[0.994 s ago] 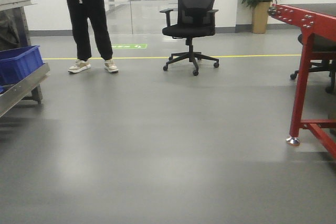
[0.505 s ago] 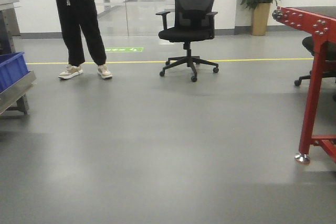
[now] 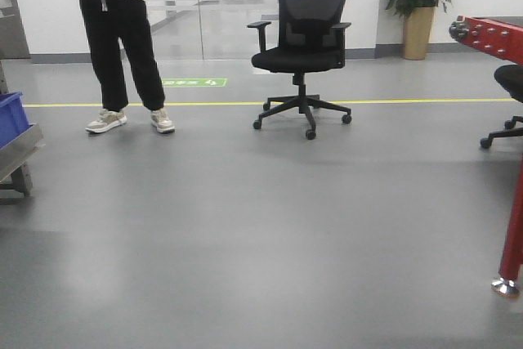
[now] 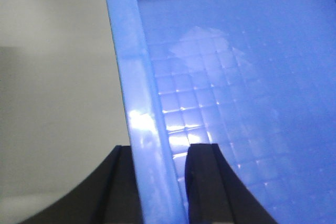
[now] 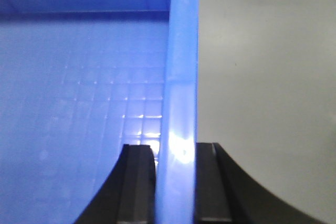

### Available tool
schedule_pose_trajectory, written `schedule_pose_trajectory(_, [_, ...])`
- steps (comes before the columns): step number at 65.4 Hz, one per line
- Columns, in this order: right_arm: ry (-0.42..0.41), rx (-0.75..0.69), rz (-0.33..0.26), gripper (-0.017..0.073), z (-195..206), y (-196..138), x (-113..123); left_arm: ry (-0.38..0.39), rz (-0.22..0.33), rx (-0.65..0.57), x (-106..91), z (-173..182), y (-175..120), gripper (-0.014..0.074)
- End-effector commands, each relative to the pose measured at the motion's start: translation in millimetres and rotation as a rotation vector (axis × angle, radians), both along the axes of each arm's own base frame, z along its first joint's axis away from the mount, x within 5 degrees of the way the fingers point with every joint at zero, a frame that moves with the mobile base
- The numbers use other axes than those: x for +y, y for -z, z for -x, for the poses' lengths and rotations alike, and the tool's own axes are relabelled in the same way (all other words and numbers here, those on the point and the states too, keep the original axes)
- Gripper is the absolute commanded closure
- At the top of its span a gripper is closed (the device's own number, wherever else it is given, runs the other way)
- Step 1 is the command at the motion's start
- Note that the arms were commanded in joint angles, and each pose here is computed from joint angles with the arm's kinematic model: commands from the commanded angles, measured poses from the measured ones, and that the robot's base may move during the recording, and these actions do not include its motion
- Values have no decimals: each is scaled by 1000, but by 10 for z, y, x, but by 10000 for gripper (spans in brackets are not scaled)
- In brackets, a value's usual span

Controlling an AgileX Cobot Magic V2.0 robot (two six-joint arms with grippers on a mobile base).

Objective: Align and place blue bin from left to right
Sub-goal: 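Drive across the floor carrying the blue bin in both grippers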

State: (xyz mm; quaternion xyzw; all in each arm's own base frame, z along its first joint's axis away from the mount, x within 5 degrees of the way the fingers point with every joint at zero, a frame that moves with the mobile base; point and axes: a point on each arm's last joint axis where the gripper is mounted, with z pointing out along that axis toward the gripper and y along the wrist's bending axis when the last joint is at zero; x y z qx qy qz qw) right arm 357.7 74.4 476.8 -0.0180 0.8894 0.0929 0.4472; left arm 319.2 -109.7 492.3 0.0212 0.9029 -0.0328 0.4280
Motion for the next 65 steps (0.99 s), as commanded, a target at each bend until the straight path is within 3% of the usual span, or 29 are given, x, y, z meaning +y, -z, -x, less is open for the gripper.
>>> schedule_pose_trajectory(1, [20, -191, 30, 629, -8, -220, -65, 24, 10, -97, 24, 80, -170, 603])
schedule_pose_trajectory(65, [19, -185, 31, 629, -55, -180, -56, 24, 10, -97, 24, 80, -170, 603])
